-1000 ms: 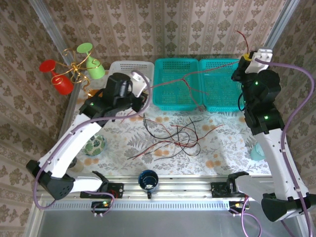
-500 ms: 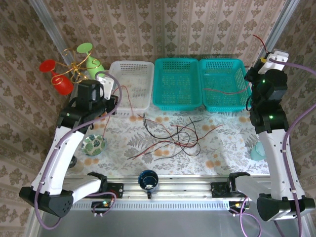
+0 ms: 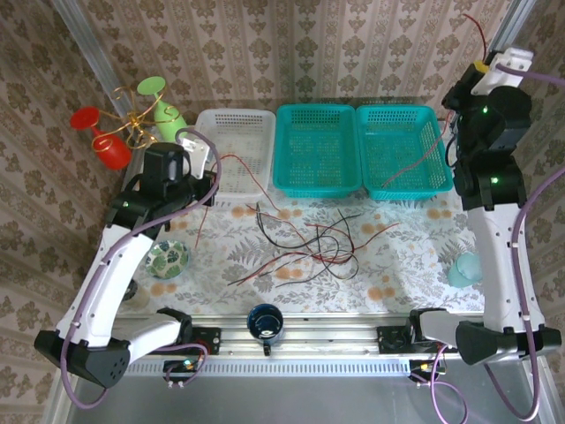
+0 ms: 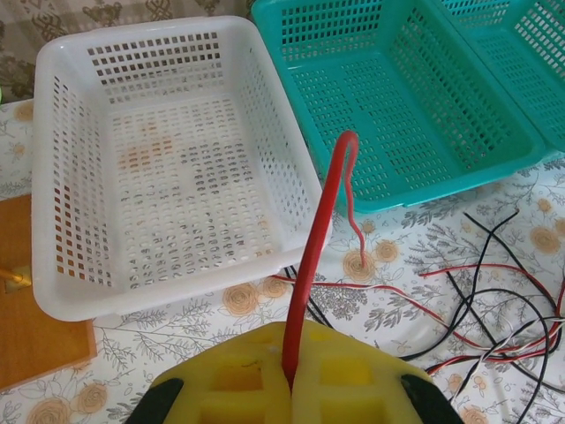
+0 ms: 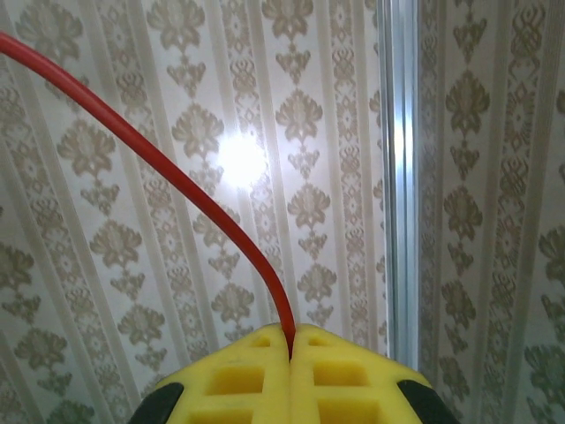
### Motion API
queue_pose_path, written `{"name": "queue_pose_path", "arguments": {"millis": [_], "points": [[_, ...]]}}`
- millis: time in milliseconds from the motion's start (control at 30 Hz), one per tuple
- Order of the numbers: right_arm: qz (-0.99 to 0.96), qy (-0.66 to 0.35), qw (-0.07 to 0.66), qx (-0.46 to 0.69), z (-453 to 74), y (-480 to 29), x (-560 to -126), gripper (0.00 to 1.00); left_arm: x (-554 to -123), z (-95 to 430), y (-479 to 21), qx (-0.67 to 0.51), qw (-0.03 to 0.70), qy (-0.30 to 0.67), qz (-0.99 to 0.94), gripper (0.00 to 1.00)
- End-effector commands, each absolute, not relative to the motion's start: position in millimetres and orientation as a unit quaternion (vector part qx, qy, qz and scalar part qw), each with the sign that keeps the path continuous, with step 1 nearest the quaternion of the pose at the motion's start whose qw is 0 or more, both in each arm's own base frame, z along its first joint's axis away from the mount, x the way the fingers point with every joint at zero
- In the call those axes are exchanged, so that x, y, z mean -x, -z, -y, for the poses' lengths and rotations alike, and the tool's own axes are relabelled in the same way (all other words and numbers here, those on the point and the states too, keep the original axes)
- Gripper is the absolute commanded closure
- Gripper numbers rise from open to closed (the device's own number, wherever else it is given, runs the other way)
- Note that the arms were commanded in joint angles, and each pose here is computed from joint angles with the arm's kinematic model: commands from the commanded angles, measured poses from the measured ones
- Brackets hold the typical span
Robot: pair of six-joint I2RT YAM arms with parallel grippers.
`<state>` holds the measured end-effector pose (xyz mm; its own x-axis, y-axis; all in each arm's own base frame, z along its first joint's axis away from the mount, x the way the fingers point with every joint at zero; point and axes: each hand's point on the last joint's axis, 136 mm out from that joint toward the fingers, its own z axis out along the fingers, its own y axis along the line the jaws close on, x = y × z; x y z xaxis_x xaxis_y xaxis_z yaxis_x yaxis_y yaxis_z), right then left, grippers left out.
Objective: Untangle the cables
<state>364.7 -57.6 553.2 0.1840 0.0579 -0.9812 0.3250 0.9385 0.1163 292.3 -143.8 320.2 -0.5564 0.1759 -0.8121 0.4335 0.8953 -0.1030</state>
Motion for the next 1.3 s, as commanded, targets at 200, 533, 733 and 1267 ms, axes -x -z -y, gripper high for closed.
{"name": "queue_pose_path", "arguments": {"millis": [200,533,733,1267], "points": [[-0.629,0.102,0.755,-0.155,71,-545,-421,1.0,-288,156,-319,-0.177,0.433,0.169,-0.868,1.0],[-0.686,0.175,0.685,-0.175,106,-463,-494,1.0,-279,173,-314,-0.193,0.423,0.179,-0.867,1.0],[-0.661,0.135,0.72,-0.165,102,-511,-492,1.0,-280,175,-314,-0.196,0.421,0.175,-0.868,1.0],[-0.655,0.145,0.722,-0.171,110,-514,-501,1.0,-281,207,-296,-0.218,0.397,0.187,-0.871,1.0]]}}
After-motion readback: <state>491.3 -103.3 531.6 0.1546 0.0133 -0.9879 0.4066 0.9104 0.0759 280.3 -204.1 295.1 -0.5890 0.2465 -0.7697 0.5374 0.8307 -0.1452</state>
